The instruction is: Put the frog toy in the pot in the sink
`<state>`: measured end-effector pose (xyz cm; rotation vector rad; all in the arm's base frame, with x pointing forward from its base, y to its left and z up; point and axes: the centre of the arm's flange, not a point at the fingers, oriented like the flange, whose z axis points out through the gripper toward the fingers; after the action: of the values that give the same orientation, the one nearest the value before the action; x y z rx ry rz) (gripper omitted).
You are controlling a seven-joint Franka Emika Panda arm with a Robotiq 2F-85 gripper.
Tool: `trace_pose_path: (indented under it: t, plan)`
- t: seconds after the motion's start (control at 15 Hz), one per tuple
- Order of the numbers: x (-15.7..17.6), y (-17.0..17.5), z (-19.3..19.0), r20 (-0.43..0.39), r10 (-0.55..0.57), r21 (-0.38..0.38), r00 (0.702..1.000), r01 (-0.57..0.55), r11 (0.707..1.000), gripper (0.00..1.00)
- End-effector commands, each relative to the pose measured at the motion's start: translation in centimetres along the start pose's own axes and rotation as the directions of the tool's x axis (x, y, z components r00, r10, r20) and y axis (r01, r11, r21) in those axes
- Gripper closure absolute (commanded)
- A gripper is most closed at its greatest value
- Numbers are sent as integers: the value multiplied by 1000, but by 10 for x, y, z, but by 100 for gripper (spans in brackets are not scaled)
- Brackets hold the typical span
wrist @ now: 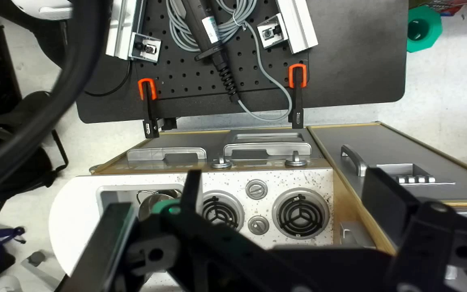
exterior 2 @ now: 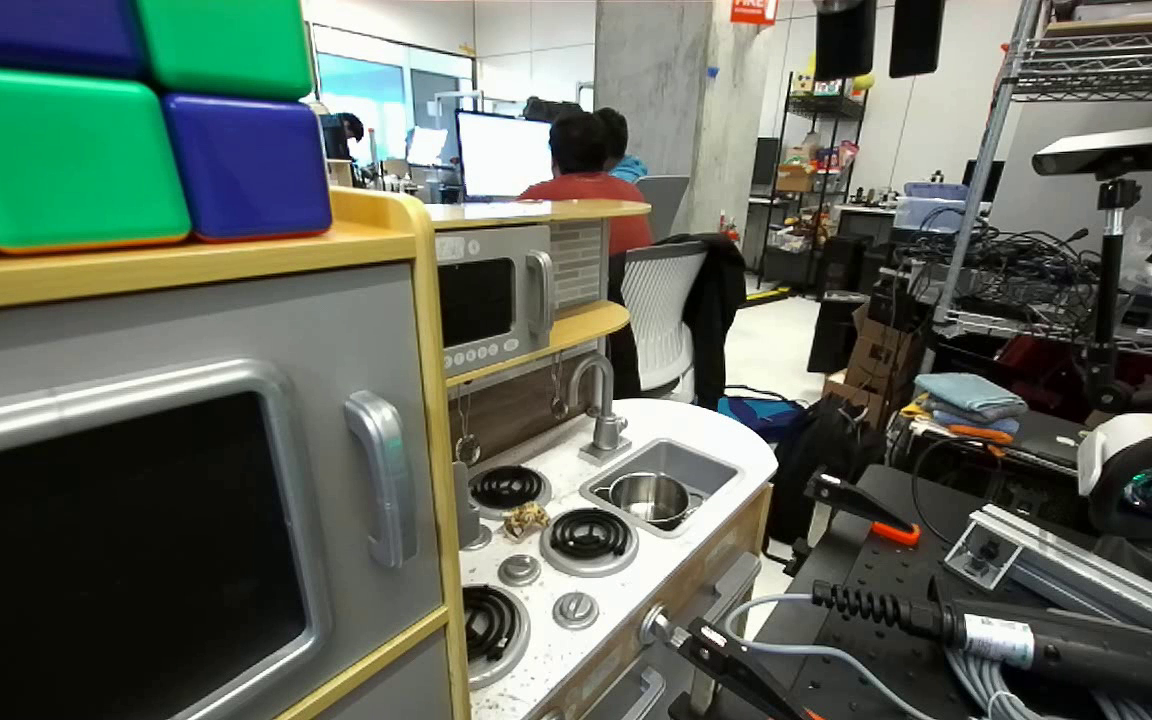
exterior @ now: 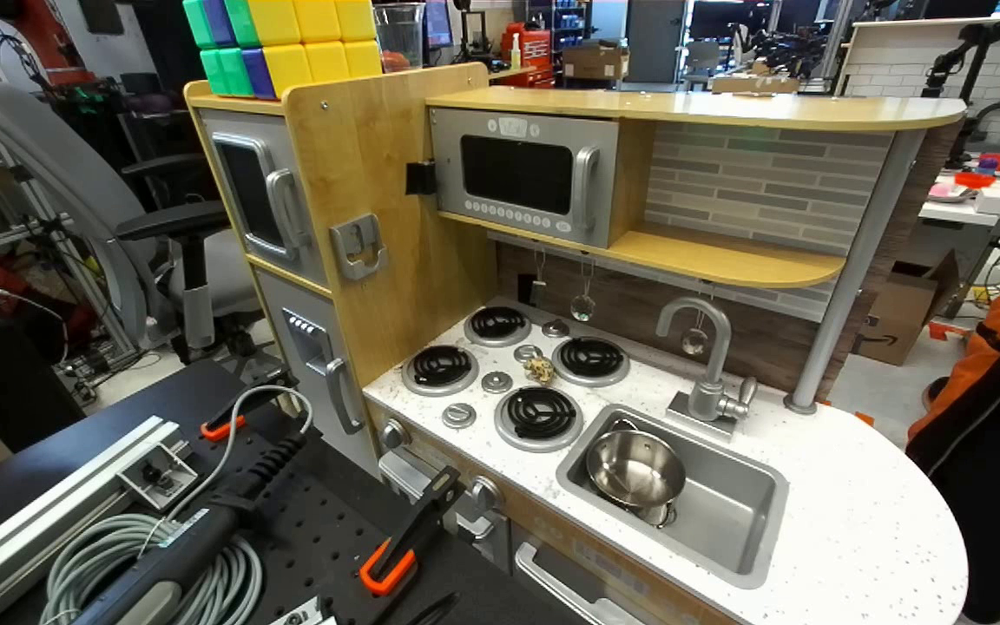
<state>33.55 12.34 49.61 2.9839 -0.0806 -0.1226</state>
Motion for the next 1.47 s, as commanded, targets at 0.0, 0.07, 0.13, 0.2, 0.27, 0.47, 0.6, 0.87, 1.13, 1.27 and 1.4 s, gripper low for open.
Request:
trace_pose_path:
  t: [0.0,0.07,0.13,0.2,0.27,0.47,0.6,0.87,1.13,1.27,1.4]
  plan:
    - [0,0,0,0,0,0,1000,0,1000,0]
    - [0,0,0,0,0,0,1000,0,1000,0]
    - [0,0,0,0,0,0,1000,0,1000,0]
    - [0,0,0,0,0,0,1000,0,1000,0]
    - [0,0,0,0,0,0,1000,0,1000,0]
    - [11,-2,10,-51,46,3,998,-46,999,0]
    - [27,-3,22,-78,68,19,995,-67,998,0]
    - [74,-1,58,-119,133,58,984,-127,990,0]
    - [118,5,99,-116,181,79,977,-173,982,0]
    - [135,6,120,-94,189,82,978,-181,980,0]
    - [156,7,139,-68,205,101,976,-198,975,0]
